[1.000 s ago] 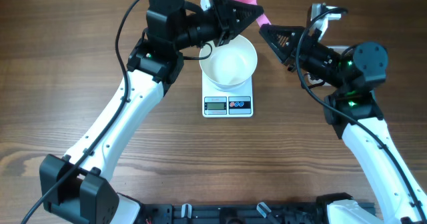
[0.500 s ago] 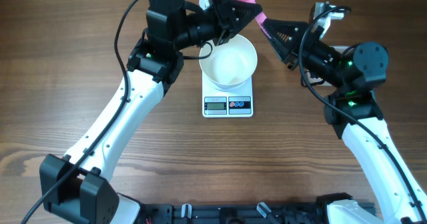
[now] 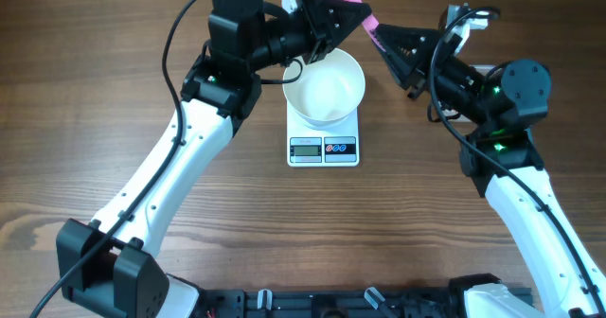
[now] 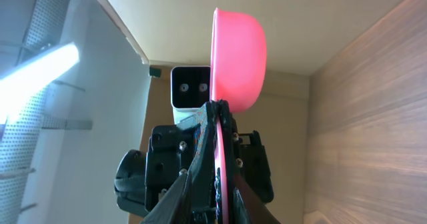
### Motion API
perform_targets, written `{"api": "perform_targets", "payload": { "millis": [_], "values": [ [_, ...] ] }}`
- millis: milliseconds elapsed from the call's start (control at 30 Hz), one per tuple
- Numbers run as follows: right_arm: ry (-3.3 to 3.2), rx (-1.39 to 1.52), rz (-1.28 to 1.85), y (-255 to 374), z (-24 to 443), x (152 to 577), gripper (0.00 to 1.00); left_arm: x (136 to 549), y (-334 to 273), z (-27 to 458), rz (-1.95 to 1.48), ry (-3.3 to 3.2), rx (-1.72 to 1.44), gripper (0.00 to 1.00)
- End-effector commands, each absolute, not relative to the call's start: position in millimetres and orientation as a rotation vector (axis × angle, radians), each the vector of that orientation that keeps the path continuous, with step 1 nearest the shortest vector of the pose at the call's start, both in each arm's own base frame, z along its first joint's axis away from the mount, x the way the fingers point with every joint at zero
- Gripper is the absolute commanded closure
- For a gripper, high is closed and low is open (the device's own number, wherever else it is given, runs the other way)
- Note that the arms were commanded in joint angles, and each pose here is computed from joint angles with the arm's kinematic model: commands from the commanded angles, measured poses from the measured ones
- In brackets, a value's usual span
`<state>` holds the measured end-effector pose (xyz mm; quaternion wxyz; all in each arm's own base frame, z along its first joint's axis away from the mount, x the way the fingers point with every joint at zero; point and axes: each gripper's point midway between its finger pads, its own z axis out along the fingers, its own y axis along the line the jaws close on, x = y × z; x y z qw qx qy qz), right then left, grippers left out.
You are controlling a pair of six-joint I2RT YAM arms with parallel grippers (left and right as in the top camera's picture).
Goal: Scoop item into bowl and weigh 150g on scale
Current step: 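Hand the pink scoop from the left gripper to the right gripper above the bowl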
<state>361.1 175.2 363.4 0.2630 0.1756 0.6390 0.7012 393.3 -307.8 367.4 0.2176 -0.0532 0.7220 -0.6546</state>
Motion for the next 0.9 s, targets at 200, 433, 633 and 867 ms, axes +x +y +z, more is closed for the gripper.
{"api": "perform_targets", "payload": {
  "millis": [200, 433, 633, 867],
  "values": [
    [1.711, 0.480, 1.934, 177.3, 375.4, 360.2, 0.80, 395.7, -310.2, 373.4, -1.792, 1.972, -0.169, 0.96],
    [1.710, 0.487, 1.936, 177.1, 375.5, 360.6, 0.81, 395.9, -310.1, 373.5, -1.792, 1.971, -0.170, 0.96],
    [1.699, 0.521, 1.942, 175.3, 375.7, 362.9, 0.82, 393.6, -316.1, 373.2, -1.787, 1.970, -0.174, 0.96],
    [1.692, 0.532, 1.940, 174.3, 376.1, 364.2, 0.85, 393.9, -316.2, 373.2, -1.785, 1.969, -0.177, 0.96]
  ]
}}
